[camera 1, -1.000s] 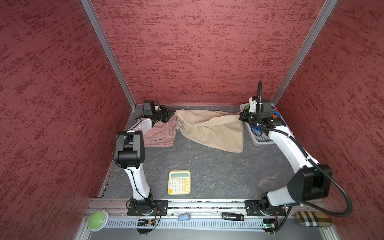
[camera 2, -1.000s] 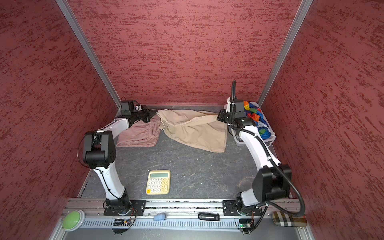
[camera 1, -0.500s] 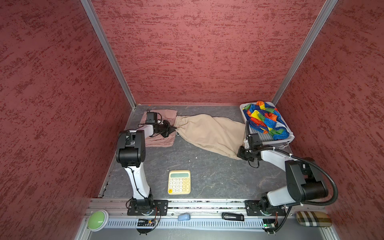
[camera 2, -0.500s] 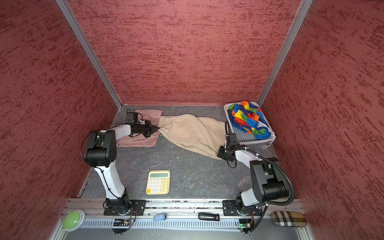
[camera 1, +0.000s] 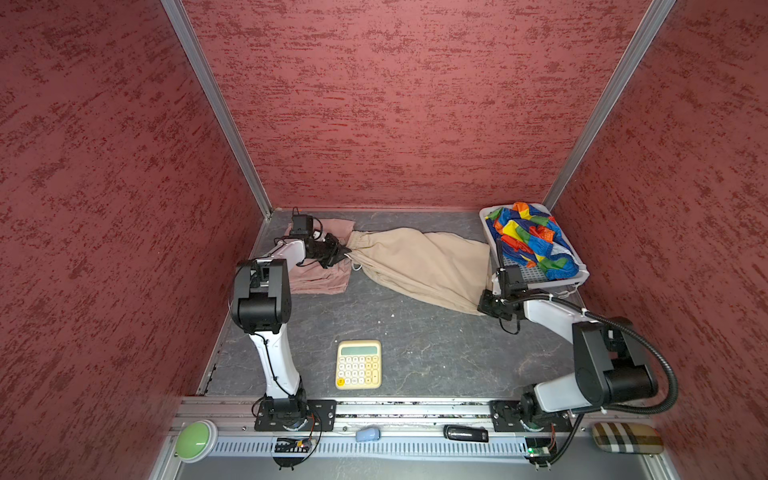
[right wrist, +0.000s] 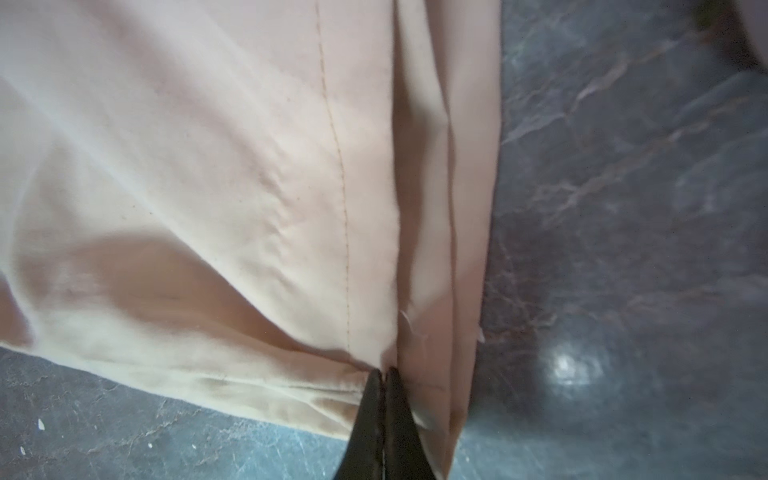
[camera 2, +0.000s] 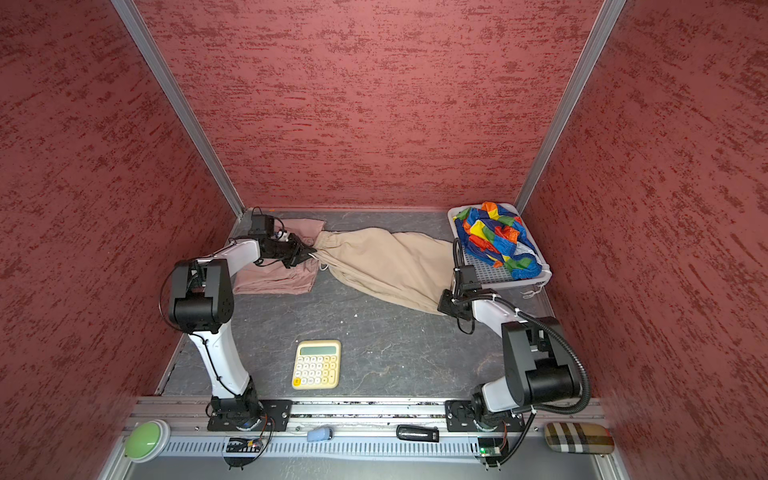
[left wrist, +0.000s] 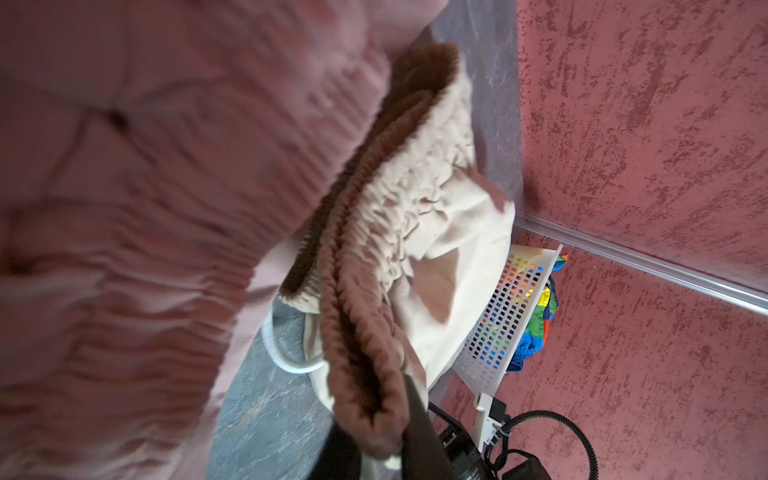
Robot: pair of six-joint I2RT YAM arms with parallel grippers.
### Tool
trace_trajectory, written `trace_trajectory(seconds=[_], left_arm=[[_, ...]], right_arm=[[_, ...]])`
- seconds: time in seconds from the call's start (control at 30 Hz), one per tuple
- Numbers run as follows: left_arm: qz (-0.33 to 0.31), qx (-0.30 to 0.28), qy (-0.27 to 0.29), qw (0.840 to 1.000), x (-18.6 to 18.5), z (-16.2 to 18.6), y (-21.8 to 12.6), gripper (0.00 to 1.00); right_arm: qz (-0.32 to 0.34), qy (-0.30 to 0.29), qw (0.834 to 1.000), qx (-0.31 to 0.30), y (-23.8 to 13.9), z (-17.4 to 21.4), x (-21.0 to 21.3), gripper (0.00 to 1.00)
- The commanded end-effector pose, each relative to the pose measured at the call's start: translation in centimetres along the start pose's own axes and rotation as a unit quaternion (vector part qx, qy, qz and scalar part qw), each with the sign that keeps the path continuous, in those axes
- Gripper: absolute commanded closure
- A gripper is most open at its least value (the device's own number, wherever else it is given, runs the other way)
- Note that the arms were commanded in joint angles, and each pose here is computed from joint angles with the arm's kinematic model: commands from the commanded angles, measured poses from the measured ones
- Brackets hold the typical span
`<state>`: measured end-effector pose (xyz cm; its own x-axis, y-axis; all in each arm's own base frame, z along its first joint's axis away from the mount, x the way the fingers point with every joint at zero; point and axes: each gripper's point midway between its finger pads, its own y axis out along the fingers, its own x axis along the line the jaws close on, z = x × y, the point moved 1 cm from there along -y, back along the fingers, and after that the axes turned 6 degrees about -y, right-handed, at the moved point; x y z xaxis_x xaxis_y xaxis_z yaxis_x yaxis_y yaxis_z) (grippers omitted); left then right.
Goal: Fold and stack the shorts
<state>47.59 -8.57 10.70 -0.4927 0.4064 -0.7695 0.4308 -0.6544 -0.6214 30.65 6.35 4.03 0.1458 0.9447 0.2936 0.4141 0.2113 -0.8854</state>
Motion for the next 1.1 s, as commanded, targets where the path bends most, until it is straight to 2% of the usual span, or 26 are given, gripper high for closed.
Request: trace_trajectory(seconds=[0.0, 0.03, 0.13, 0.23, 0.3, 0.37, 0.43, 0.5, 0.57, 0.67, 0.77, 1.07], left_arm=[[-0.023, 0.001, 0.020, 1.000, -0.3, 0.5, -0.8, 0.41], [-0.027, 0.001, 0.032, 0.999, -1.0, 0.8, -1.2, 0.01], [-0.086, -0.019, 0.091, 0.992, -2.4, 1.1, -3.2, 0.00], [-0.139, -0.080, 0.132, 0.978, -3.0, -0.6, -6.4, 0.01], [-0.148, -0.121, 0.143, 0.971, -3.8, -1.7, -8.2, 0.01], [-0.111, -0.124, 0.145, 0.975, -6.1, -1.3, -8.4, 0.01], [-0.042, -0.086, 0.148, 0.984, -9.5, 1.0, -6.1, 0.01], [0.020, -0.015, 0.136, 0.990, -11.7, 4.5, -1.9, 0.01], [0.056, 0.049, 0.105, 0.992, -12.3, 7.2, 2.5, 0.01], [0.047, 0.089, 0.088, 0.991, -10.7, 9.3, 7.6, 0.01], [0.026, 0.098, 0.073, 0.992, -8.1, 9.3, 10.1, 0.01], [-0.056, 0.086, 0.061, 0.993, -0.8, 7.0, 11.3, 0.01]], right_arm=[[0.011, -0.015, 1.000, -0.010, -1.8, -1.1, 0.1, 0.59], [0.001, -0.016, 1.000, -0.018, -2.5, -1.6, 0.6, 0.41], [-0.019, -0.020, 0.998, -0.063, -6.2, -3.8, 2.2, 0.20], [-0.058, -0.022, 0.992, -0.112, -10.3, -6.6, 4.6, 0.02], [-0.102, -0.018, 0.985, -0.135, -12.0, -8.7, 6.8, 0.01], [-0.162, -0.007, 0.977, -0.138, -12.0, -10.3, 9.2, 0.01], [-0.230, 0.007, 0.963, -0.137, -11.0, -11.6, 11.8, 0.01], [-0.266, 0.021, 0.956, -0.125, -9.0, -12.3, 13.3, 0.01], [-0.287, 0.037, 0.952, -0.103, -6.1, -12.4, 13.9, 0.01], [-0.283, 0.052, 0.955, -0.074, -2.6, -11.4, 13.2, 0.01], [-0.248, 0.052, 0.966, -0.056, -0.5, -10.0, 11.4, 0.01], [-0.165, 0.068, 0.984, -0.009, 3.9, -6.2, 4.9, 0.01]])
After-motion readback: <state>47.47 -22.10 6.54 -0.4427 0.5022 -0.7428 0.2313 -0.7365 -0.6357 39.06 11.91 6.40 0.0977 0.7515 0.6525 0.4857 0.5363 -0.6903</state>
